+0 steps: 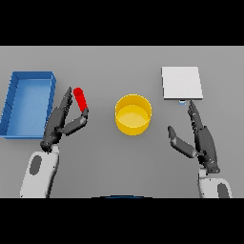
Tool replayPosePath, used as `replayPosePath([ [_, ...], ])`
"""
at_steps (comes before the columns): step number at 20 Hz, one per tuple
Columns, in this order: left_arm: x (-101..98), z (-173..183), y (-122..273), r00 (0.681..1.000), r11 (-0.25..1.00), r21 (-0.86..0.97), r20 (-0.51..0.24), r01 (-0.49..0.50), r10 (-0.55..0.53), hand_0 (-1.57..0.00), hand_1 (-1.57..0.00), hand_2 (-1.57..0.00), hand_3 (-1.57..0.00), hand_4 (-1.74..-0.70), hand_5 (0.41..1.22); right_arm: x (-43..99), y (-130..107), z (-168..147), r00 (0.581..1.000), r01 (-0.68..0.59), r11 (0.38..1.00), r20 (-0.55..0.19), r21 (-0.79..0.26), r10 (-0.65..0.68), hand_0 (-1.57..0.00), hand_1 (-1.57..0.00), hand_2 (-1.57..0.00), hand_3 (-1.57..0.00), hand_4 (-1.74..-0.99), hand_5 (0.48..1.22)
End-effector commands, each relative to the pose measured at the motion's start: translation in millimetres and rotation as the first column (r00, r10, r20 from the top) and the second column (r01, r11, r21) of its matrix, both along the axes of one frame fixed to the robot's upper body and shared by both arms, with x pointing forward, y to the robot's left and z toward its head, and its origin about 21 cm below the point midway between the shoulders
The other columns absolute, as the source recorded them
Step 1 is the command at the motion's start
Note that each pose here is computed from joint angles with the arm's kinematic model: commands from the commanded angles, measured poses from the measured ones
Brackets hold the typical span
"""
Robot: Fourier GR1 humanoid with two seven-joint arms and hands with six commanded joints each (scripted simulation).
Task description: Pick up the red beaker and tilt it to pour out 1 green nut into yellow bowl. Pick up the yellow bowl and place it on the metallic measuring scale.
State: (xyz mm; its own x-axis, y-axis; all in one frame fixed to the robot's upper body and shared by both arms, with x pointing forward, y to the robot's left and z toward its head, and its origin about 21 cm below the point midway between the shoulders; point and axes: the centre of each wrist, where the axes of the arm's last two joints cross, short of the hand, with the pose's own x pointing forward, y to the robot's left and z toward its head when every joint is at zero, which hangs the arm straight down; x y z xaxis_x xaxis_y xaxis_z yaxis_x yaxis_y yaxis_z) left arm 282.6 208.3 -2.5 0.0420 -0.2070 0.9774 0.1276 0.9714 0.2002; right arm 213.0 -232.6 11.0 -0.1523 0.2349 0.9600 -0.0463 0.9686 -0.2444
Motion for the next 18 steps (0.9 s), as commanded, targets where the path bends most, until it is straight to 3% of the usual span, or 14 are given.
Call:
replayPosePath([
  [1, 7.9, -1, 1, 1.0, 1.0, 0.009, -0.004, -0.003, 0.003, 0.0, 0.0, 0.0, 0.0, -1.38, 0.738, 2.1, -4, 2, 1.0, 0.0, 1.0, 0.001, 0.0, 0.0, 0.0, 0.0, 0.0, 0.0, -1.321, 0.683],
  [6, 29.3, -17, 0, 0.999, 1.0, 0.004, -0.046, -0.015, 0.016, 0.0, 0.0, 0.0, 0.0, -1.34, 0.717, 3.9, -4, 3, 1.0, 0.009, 1.0, -0.009, 0.003, -0.009, 0.0, 0.0, 0.0, 0.0, -1.341, 0.689],
  [18, 70.5, -9, -12, 0.999, 1.0, 0.004, -0.028, 0.021, -0.021, 0.0, 0.0, 0.0, 0.0, -1.33, 0.715, 5.3, -8, 0, 1.0, 0.01, 1.0, -0.011, 0.008, -0.01, 0.0, 0.0, 0.0, 0.0, -1.311, 0.682],
])
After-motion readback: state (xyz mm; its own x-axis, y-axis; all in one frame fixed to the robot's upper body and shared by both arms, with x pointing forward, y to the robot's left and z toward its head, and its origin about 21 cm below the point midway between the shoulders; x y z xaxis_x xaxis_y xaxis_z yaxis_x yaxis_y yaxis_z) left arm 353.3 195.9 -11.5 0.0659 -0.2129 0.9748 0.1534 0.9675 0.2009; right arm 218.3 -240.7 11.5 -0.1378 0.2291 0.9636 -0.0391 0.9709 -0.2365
